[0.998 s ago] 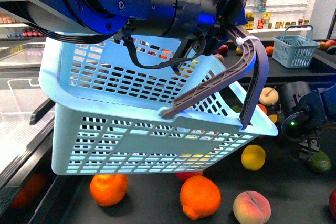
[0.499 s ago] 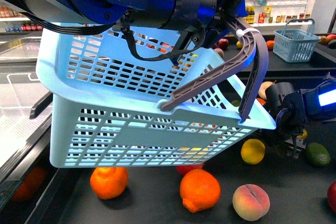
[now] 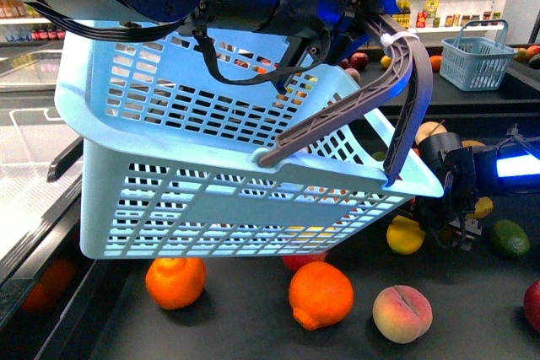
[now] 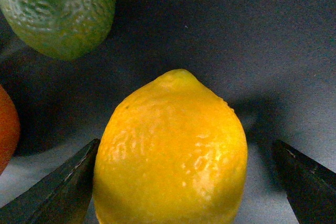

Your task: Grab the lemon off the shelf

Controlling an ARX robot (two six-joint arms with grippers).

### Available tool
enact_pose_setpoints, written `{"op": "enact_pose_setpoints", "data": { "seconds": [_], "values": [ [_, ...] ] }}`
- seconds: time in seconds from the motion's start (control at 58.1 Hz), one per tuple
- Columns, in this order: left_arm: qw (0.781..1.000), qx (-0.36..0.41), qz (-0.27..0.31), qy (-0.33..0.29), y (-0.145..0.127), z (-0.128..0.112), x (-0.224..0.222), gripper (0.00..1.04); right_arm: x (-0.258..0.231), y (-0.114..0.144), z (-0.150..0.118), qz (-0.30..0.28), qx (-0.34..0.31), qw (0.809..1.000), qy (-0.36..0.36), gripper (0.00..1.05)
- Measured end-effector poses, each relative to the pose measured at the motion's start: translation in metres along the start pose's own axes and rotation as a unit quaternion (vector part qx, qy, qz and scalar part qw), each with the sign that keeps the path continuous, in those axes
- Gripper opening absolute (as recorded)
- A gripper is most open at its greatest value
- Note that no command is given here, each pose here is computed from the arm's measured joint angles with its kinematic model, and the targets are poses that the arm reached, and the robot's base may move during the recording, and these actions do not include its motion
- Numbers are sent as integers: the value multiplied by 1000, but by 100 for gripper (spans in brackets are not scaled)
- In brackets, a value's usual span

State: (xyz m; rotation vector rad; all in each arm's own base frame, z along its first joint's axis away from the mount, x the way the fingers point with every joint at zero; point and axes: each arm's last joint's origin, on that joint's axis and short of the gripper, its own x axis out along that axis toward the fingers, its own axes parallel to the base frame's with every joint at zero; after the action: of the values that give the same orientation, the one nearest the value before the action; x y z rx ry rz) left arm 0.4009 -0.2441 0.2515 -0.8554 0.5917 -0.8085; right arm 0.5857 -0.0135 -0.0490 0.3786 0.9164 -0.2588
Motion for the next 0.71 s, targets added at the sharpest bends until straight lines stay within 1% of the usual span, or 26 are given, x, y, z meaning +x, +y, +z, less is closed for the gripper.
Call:
{"op": "enact_pose_setpoints", "data": {
  "seconds": [0.207, 0.241, 0.258, 0.275, 0.31, 0.327, 0.361, 0.413, 0.43, 0.585, 0.706],
  "values": [
    [1000, 0, 0, 0, 0, 0, 0, 10, 6, 1, -5, -1, -2, 1000, 0, 96],
    [1000, 0, 0, 0, 0, 0, 0, 10, 6, 1, -4, 1, -3, 1000, -4, 92],
    [1000, 0, 0, 0, 0, 0, 0, 10, 6, 1, -4, 1, -3, 1000, -4, 92],
    [1000, 0, 0, 0, 0, 0, 0, 10, 6, 2, -3, 2, -3, 1000, -6, 86],
    [1000, 0, 0, 0, 0, 0, 0, 10, 6, 2, -3, 2, -3, 1000, -6, 86],
    [1000, 0, 0, 0, 0, 0, 0, 10, 5, 3, -2, 4, -4, 1000, -8, 84],
    [1000, 0, 0, 0, 0, 0, 0, 10, 3, 4, -1, 5, -5, 1000, -12, 75],
    [1000, 0, 0, 0, 0, 0, 0, 10, 3, 5, 1, 6, -5, 1000, -14, 73],
    [1000, 0, 0, 0, 0, 0, 0, 10, 2, 5, 2, 7, -6, 1000, -16, 70],
    [1000, 0, 0, 0, 0, 0, 0, 10, -1, 3, 6, 9, -11, 999, -33, 67],
    [1000, 0, 0, 0, 0, 0, 0, 10, -19, -3, 13, 8, -20, 999, -45, 66]
  ]
}}
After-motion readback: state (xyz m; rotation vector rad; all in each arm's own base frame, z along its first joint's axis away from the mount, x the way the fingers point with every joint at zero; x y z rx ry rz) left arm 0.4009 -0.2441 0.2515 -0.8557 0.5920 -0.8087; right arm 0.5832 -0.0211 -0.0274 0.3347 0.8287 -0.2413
